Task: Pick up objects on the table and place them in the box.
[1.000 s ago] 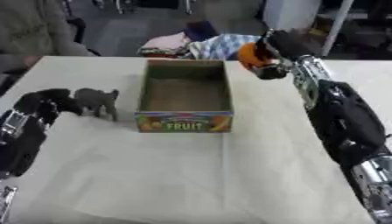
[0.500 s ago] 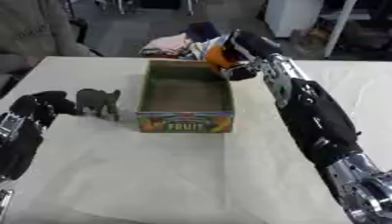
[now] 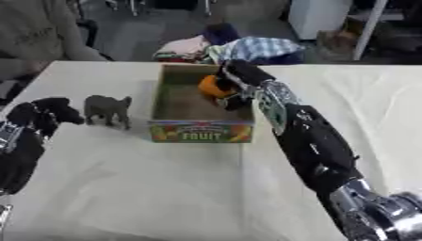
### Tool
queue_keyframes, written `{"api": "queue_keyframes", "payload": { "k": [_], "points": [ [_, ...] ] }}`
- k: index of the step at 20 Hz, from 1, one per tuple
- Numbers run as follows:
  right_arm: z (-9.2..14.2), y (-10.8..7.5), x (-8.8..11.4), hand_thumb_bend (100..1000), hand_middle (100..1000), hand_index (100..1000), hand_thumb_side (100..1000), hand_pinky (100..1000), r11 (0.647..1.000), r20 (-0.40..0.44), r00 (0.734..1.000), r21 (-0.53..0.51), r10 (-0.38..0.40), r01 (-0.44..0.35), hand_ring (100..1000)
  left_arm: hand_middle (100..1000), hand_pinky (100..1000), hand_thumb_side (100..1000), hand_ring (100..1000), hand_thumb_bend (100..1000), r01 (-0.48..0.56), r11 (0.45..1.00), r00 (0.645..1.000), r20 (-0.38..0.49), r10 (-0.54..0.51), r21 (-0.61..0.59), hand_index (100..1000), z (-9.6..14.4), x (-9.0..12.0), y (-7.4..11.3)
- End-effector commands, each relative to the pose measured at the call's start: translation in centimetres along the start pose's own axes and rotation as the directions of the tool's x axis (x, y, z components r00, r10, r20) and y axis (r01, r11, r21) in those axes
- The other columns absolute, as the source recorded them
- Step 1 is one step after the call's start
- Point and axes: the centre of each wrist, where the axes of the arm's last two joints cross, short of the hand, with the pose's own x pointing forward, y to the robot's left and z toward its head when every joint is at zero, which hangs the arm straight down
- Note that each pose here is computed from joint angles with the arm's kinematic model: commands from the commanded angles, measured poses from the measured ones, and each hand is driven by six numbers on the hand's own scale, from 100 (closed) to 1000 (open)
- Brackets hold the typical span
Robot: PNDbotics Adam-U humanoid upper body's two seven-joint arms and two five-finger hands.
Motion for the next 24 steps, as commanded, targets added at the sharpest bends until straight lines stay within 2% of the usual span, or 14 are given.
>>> {"api": "queue_keyframes", "payload": {
  "k": [1, 2, 4, 7, 9, 13, 14, 15, 17, 20, 24],
  "points": [
    [-0.3, -1.2, 0.0, 100, 795, 922, 668, 730, 0.999, 0.024, 0.999, -0.024, 0.038, -0.037, 773, 635, 1000, 842, 696, 248, 0.018, 1.0, 1.0, 0.023, -0.018, -0.011, 788, -0.4, 0.8, 0.2],
    [-0.3, -1.3, -0.1, 100, 871, 976, 757, 769, 0.999, 0.028, 0.999, -0.018, 0.042, -0.042, 818, 635, 1000, 842, 696, 248, 0.019, 1.0, 1.0, 0.022, -0.018, -0.011, 788, -0.3, 0.7, 0.3],
    [-0.2, -1.5, -0.4, 100, 912, 996, 793, 785, 0.999, 0.037, 0.998, -0.01, 0.049, -0.048, 842, 635, 1000, 842, 696, 248, 0.02, 1.0, 1.0, 0.02, -0.019, -0.012, 788, -0.3, 0.7, 0.3],
    [0.2, -2.6, -1.0, 100, 898, 984, 726, 769, 0.998, 0.054, 0.997, -0.048, 0.049, -0.047, 827, 635, 1000, 841, 696, 246, 0.023, 1.0, 1.0, 0.019, -0.023, -0.008, 788, -0.3, 0.7, 0.4],
    [0.7, -3.6, -1.8, 100, 856, 966, 667, 741, 0.994, 0.066, 0.997, -0.1, 0.051, -0.044, 800, 635, 1000, 840, 697, 240, 0.033, 0.999, 0.999, 0.018, -0.033, -0.005, 788, -0.1, 0.8, 0.5],
    [1.5, -4.7, -2.8, 100, 850, 964, 659, 737, 0.986, 0.083, 0.996, -0.166, 0.031, -0.017, 796, 635, 1000, 840, 697, 239, 0.046, 0.999, 0.999, 0.018, -0.046, -0.002, 788, 0.0, 0.9, 0.8],
    [1.5, -4.8, -2.8, 100, 762, 916, 546, 665, 0.986, 0.085, 0.996, -0.169, 0.022, -0.007, 724, 639, 1000, 832, 703, 217, 0.047, 0.999, 0.999, 0.018, -0.047, -0.002, 789, 0.0, 0.9, 0.8],
    [1.9, -5.2, -3.3, 100, 757, 912, 539, 659, 0.982, 0.082, 0.997, -0.188, 0.016, 0.0, 723, 640, 1000, 829, 706, 210, 0.065, 0.998, 0.998, 0.023, -0.065, -0.001, 788, 0.1, 1.1, 1.0],
    [3.4, -6.6, -5.0, 100, 750, 904, 521, 653, 0.965, 0.069, 0.997, -0.262, 0.019, -0.001, 724, 645, 1000, 823, 711, 197, 0.126, 0.992, 0.991, 0.033, -0.126, 0.007, 789, 0.2, 1.9, 2.0],
    [6.5, -7.7, -7.5, 100, 735, 894, 578, 638, 0.937, 0.059, 0.997, -0.349, 0.05, -0.026, 714, 655, 1000, 810, 719, 163, 0.211, 0.977, 0.976, 0.057, -0.211, 0.017, 790, 0.2, 3.3, 3.5],
    [10.5, -7.8, -9.5, 100, 709, 875, 596, 627, 0.898, 0.072, 0.994, -0.437, 0.084, -0.044, 696, 665, 1000, 798, 724, 123, 0.319, 0.947, 0.943, 0.089, -0.321, 0.031, 792, -0.1, 5.2, 5.5]
  ]
}}
